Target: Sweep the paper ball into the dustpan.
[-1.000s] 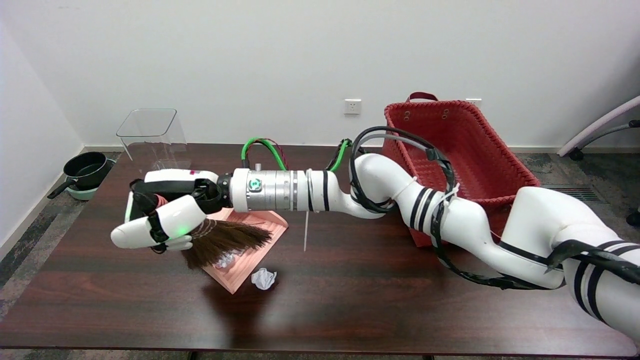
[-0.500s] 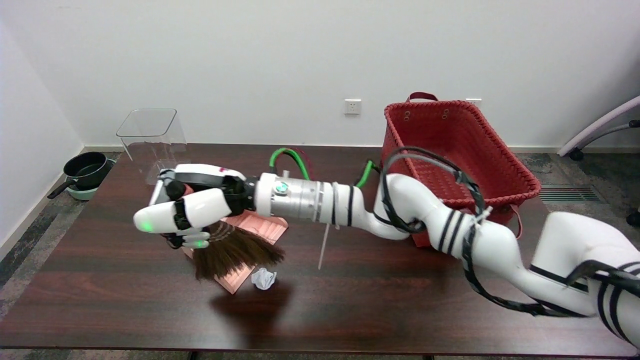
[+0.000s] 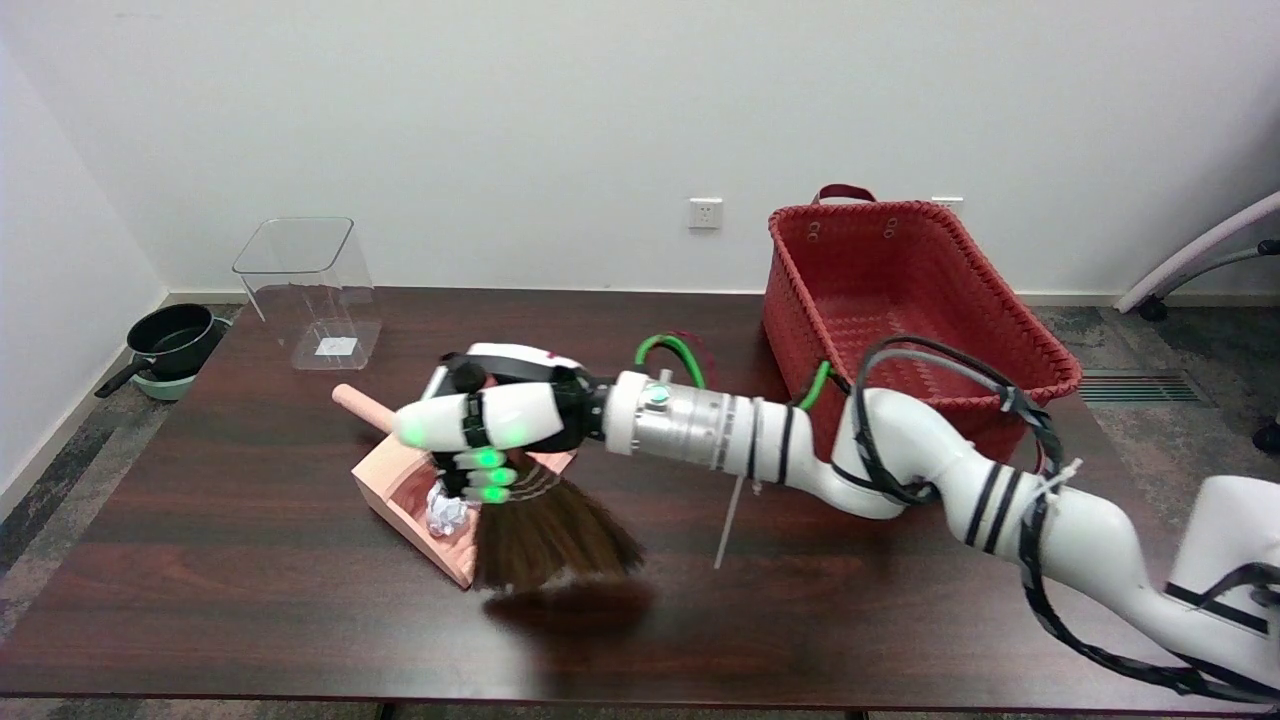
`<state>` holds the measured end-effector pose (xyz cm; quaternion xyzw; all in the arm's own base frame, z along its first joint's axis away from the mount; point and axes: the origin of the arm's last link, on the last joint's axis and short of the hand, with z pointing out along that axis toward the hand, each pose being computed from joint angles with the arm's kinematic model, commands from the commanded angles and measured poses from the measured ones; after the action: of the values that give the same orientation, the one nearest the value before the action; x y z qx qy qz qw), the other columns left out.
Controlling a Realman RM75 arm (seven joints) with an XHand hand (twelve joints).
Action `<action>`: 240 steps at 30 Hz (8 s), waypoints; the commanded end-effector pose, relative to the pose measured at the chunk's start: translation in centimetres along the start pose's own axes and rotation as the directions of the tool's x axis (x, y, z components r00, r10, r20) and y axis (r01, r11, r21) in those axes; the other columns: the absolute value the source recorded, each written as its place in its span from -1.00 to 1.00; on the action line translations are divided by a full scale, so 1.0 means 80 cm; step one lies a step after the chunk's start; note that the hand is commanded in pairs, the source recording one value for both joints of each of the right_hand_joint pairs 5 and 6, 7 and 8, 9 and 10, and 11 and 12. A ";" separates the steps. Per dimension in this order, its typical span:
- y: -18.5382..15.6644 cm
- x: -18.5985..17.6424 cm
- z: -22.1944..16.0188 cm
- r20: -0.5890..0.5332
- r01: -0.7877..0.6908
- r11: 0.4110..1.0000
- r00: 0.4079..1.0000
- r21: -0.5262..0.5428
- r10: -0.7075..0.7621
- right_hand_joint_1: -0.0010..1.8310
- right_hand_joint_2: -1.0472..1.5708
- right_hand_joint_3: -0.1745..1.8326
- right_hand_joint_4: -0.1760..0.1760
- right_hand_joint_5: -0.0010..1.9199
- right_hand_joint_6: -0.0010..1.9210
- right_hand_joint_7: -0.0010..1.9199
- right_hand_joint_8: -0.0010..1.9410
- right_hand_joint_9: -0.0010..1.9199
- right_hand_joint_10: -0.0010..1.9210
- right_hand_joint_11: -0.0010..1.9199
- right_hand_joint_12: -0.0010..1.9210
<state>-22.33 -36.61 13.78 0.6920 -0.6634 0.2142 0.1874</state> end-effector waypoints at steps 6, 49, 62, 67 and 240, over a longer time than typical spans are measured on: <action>0.066 0.033 -0.090 -0.120 -0.195 0.970 0.976 -0.144 0.179 0.21 1.00 -0.04 0.00 1.00 1.00 1.00 0.98 0.97 0.97 0.68 0.68; -0.001 -0.012 0.091 0.029 0.019 1.000 0.999 0.024 -0.019 0.19 1.00 -0.04 0.00 1.00 1.00 1.00 0.98 0.98 0.98 0.71 0.71; -0.030 -0.022 0.126 0.019 0.176 0.980 0.984 0.090 -0.179 0.18 1.00 -0.12 0.00 1.00 1.00 1.00 0.98 0.99 0.98 0.71 0.71; -0.040 -0.040 0.139 0.063 0.298 0.948 0.950 0.114 -0.306 0.17 1.00 -0.11 0.00 1.00 1.00 1.00 0.98 0.98 0.98 0.71 0.71; 0.084 -0.115 0.146 -0.630 0.445 0.687 0.295 -0.575 -0.718 -0.26 1.00 0.39 0.00 1.00 1.00 1.00 0.98 1.00 1.00 0.94 0.94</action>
<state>-27.22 -33.51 0.35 0.6135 -0.1937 0.3977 0.6541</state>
